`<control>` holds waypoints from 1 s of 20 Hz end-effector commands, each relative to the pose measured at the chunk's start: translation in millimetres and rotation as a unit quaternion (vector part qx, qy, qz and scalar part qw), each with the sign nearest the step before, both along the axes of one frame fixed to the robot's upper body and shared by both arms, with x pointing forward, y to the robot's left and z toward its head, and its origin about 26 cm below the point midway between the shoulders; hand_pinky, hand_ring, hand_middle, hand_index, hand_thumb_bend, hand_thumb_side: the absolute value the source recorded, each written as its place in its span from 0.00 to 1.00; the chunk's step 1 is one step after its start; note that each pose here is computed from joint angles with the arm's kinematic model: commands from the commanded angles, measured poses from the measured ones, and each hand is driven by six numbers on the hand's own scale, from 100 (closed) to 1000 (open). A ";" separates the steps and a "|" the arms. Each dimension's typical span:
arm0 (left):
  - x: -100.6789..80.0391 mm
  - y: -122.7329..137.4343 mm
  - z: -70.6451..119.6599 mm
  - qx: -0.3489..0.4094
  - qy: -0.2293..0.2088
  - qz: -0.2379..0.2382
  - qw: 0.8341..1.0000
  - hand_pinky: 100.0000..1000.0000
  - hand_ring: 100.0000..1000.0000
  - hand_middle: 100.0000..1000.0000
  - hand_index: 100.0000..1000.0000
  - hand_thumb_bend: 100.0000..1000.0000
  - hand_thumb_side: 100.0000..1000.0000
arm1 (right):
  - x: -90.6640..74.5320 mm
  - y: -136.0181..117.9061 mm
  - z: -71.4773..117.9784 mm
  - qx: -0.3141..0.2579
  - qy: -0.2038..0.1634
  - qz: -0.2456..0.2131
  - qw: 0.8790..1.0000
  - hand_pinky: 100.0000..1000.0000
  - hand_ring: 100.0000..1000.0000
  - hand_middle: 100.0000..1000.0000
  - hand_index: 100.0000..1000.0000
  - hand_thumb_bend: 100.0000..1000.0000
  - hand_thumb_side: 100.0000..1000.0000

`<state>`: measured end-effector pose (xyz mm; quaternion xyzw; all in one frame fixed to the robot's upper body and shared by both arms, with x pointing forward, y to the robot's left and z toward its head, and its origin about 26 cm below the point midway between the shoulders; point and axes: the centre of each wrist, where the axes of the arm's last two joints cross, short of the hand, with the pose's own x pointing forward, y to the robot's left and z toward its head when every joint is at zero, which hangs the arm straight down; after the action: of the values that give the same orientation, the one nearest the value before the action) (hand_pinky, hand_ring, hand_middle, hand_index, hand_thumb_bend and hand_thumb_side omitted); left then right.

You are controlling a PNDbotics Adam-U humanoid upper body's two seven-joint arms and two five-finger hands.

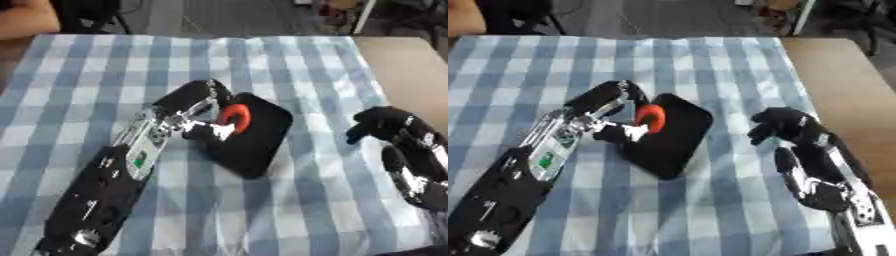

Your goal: Pick up objects on the table and place them in the box.

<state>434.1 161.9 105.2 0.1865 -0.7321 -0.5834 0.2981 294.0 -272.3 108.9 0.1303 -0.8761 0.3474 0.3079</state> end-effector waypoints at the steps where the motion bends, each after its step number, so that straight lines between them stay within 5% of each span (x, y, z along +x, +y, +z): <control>1: 4.5 -9.2 11.1 0.008 -0.020 -0.015 1.000 0.77 0.50 0.34 0.18 0.00 0.27 | 1.0 1.1 5.4 -0.110 -0.160 0.092 0.977 0.57 0.65 0.74 0.89 0.00 0.33; 14: 7.5 -13.5 -8.6 0.033 -0.035 -0.035 0.998 0.77 0.51 0.34 0.21 0.00 0.26 | 1.5 2.7 6.2 -0.109 -0.162 0.094 0.976 0.57 0.65 0.74 0.89 0.00 0.33; 20: 6.3 -14.7 -16.8 0.037 -0.037 -0.048 0.998 0.77 0.52 0.38 0.32 0.00 0.29 | 1.4 2.9 6.3 -0.109 -0.162 0.094 0.976 0.57 0.65 0.74 0.89 0.00 0.33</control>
<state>439.1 152.4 80.8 0.1834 -0.7228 -0.6169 0.2517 294.8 -268.8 109.1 0.1344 -0.8772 0.3456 0.3049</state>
